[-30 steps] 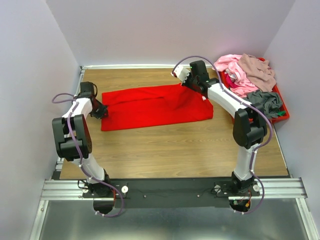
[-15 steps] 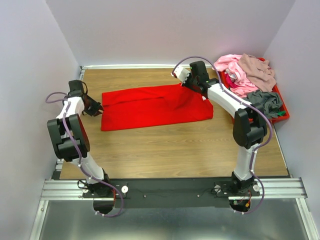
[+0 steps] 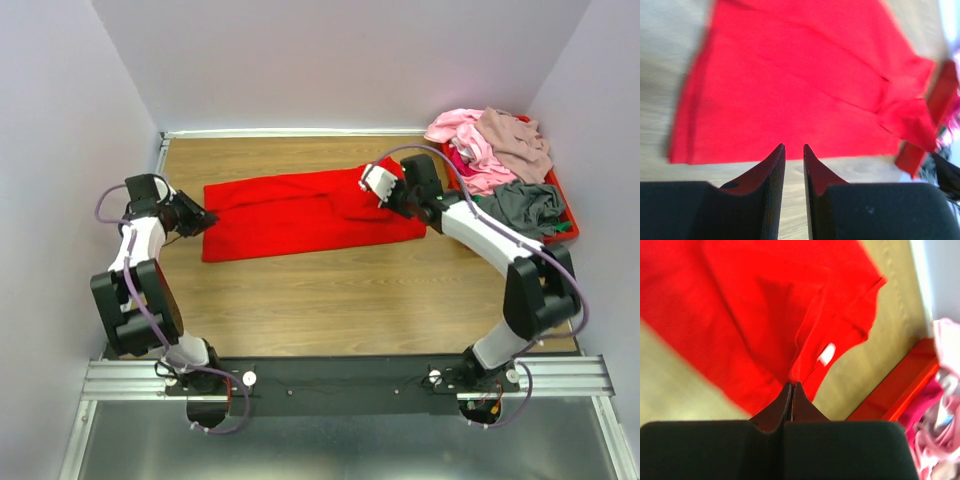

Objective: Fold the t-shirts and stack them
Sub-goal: Fold the tshirt

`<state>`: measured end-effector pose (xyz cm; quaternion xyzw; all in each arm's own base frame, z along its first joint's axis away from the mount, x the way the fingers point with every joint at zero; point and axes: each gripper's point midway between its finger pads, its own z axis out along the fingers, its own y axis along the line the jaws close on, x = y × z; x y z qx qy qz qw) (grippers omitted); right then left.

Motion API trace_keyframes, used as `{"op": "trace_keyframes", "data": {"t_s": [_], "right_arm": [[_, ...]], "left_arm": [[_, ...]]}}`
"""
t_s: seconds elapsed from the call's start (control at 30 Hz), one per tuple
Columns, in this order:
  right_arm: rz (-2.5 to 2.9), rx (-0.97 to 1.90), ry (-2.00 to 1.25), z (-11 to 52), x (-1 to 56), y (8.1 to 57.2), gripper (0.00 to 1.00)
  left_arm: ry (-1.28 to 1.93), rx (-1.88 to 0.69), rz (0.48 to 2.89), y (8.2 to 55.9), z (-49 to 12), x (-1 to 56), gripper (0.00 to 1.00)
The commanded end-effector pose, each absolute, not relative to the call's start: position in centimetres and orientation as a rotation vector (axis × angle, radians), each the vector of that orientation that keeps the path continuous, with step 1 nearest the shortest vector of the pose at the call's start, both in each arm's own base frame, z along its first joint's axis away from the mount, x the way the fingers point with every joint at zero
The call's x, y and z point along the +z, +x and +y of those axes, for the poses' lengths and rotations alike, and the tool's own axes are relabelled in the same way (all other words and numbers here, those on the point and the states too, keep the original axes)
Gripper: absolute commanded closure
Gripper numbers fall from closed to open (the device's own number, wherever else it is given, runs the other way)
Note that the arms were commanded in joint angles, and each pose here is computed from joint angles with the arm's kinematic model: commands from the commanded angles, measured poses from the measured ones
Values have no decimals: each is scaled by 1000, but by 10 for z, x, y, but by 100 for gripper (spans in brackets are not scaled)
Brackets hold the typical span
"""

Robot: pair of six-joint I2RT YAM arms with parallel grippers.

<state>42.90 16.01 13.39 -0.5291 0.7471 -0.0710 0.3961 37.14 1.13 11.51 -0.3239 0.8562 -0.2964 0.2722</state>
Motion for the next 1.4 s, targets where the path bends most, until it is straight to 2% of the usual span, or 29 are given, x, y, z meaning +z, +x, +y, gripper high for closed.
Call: {"op": "trace_keyframes", "data": {"t_s": [0.0, 0.03, 0.17, 0.3, 0.37, 0.43, 0.7, 0.73, 0.97, 1.37], "right_arm": [[1911, -85, -1379, 153, 117, 384, 98], [1896, -84, -1376, 150, 122, 377, 96], [1932, -90, -1406, 135, 101, 346, 61], [1961, -72, -1319, 132, 109, 346, 47], [1946, -33, -1266, 139, 125, 356, 36], [1972, 17, -1191, 145, 133, 370, 30], [2176, 277, -931, 153, 117, 429, 29], [2228, 323, -920, 149, 100, 431, 29], [2279, 572, -931, 174, 79, 453, 31], [2362, 636, -914, 184, 45, 480, 36]], "left_arm": [[-543, -914, 2169, 376, -14, 164, 71], [-472, -918, 2161, 374, -22, 169, 71], [-220, -897, 2046, 360, -42, 202, 69], [-124, -714, 1968, 350, -34, 221, 61], [-125, -630, 1947, 344, -26, 224, 58], [-121, -592, 1938, 338, -24, 221, 58], [-148, -546, 1925, 328, -21, 202, 57], [-146, -539, 1920, 329, -20, 203, 57], [-144, -566, 1934, 331, -23, 195, 57], [-148, -576, 1944, 331, -26, 191, 57]]}}
